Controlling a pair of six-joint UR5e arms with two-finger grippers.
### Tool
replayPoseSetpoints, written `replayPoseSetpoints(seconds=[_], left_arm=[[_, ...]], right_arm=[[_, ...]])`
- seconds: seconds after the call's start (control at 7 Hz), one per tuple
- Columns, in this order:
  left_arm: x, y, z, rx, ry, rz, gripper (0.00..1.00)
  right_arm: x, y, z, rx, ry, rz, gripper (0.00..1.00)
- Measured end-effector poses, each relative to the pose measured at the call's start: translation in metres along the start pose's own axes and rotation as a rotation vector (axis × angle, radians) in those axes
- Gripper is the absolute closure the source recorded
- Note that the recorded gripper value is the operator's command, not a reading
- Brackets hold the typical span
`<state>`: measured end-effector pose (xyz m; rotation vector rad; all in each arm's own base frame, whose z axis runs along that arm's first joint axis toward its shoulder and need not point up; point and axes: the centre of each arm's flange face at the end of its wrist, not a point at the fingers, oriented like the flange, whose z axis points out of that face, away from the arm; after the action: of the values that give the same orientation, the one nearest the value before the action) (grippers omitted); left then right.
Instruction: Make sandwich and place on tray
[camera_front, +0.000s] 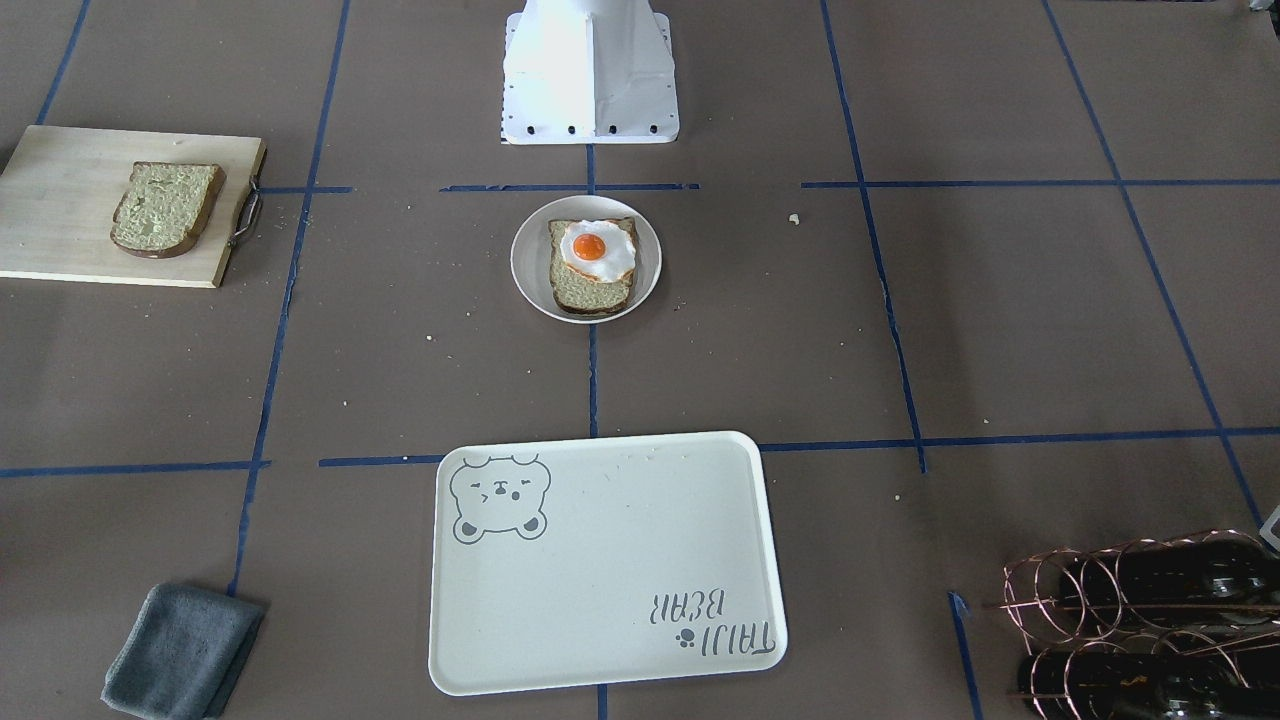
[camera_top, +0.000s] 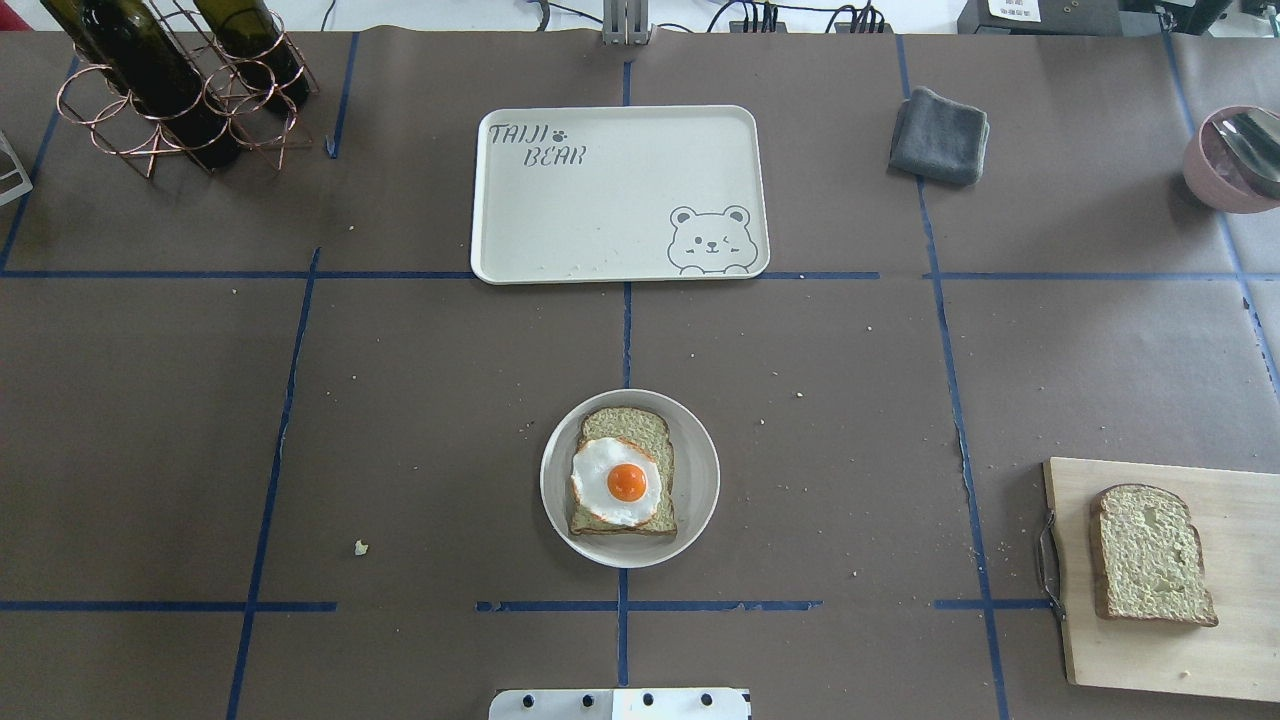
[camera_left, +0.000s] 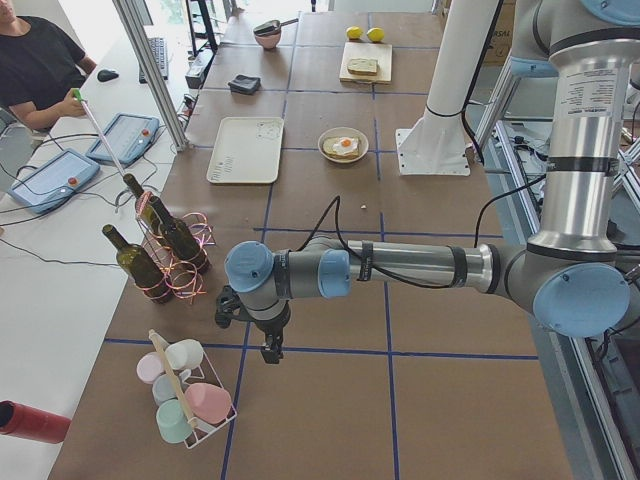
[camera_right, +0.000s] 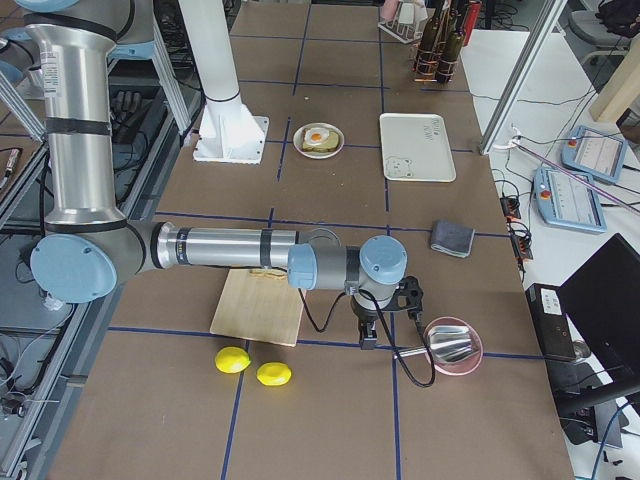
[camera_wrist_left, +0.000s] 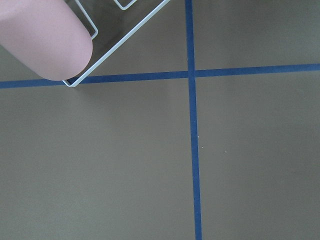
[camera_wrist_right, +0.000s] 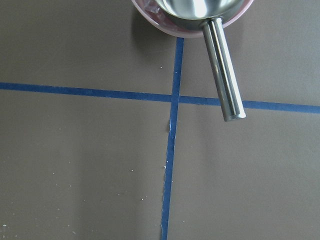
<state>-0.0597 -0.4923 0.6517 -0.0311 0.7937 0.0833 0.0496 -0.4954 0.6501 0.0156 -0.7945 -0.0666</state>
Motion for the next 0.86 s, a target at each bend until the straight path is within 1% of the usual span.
replayPoseSetpoints(seconds=[0.43,0.57,0.86], left_arm=[[0.005,-0.004,-0.003,0.007,0.004,0.009,0.00],[0.016,-0.015,-0.013,0.027,0.003,0.035,0.00],[0.054,-0.046,-0.044,0.101,-0.004,0.133,0.00]], right_arm=[[-0.001,0.000,0.000,0.001,-0.001,-0.002,0.00],[-0.004,-0.002,-0.004,0.008,-0.002,-0.010,0.00],[-0.022,-0.005,-0.020,0.041,-0.013,-0.043,0.00]])
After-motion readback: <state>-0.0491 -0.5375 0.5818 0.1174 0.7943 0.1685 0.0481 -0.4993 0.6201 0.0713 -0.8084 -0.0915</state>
